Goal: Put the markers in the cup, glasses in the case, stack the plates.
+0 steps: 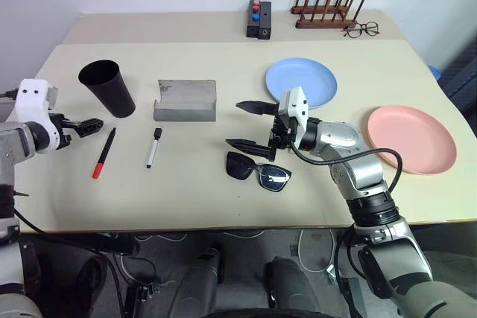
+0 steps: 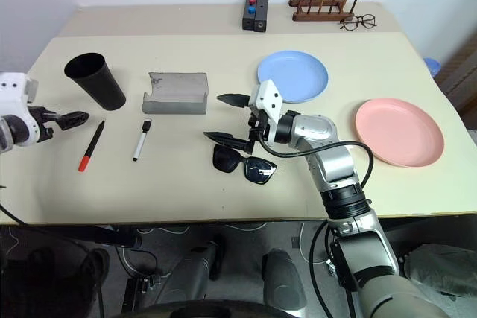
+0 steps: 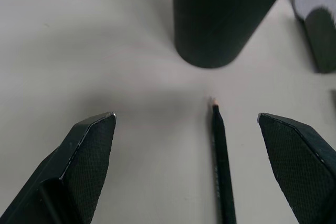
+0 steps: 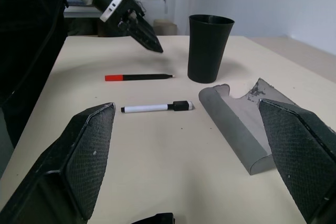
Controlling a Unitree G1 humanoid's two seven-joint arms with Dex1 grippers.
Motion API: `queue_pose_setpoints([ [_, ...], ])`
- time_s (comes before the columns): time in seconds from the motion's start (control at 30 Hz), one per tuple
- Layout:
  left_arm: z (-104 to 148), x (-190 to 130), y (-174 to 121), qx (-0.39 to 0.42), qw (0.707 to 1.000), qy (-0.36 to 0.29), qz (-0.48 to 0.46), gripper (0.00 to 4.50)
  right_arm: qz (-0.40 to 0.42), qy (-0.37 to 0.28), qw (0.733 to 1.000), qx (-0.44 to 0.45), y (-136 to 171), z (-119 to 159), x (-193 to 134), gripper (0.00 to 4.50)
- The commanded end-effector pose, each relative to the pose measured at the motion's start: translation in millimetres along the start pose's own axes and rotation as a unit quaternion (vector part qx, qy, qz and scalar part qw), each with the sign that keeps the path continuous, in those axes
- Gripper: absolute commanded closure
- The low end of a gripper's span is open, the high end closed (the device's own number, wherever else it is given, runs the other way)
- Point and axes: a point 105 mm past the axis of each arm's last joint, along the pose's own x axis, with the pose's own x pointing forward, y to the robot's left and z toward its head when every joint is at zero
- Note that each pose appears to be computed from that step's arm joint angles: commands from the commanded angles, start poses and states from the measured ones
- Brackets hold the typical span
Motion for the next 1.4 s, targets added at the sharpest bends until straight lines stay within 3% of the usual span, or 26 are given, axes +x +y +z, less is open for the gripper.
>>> queue_pose_setpoints([
  [0.03, 2, -2, 2, 0.001, 1.0, 0.024, 0.003, 0.0, 0.003, -0.019, 1.0, -0.019, 4, 11, 2, 0.06],
  [0.23, -3, 6, 0, -0.002, 0.997, 0.073, -0.002, 0.0, 0.0, -0.018, 1.0, -0.014, 5, 9, 2, 0.06],
  [0.7, 5, 23, -13, 0.008, 0.995, 0.096, -0.035, 0.0, -0.006, -0.013, 1.0, -0.007, 8, 7, 0, 0.06],
  [1.03, -3, 29, -9, 0.015, 0.991, 0.127, -0.027, 0.0, -0.011, -0.01, 1.0, -0.007, 8, 5, 0, 0.06],
  [1.13, -12, 33, -12, 0.024, 0.989, 0.141, -0.033, 0.89, -0.013, -0.009, 1.0, -0.007, 7, 5, -1, 0.0],
  [1.37, -17, 35, -14, 0.02, 0.988, 0.147, -0.037, 4.46, -0.014, -0.006, 1.0, -0.008, 7, 5, -2, 0.0],
  [1.4, -18, 34, -14, 0.02, 0.988, 0.149, -0.037, 4.46, -0.014, -0.006, 1.0, -0.008, 6, 5, -2, 0.0],
])
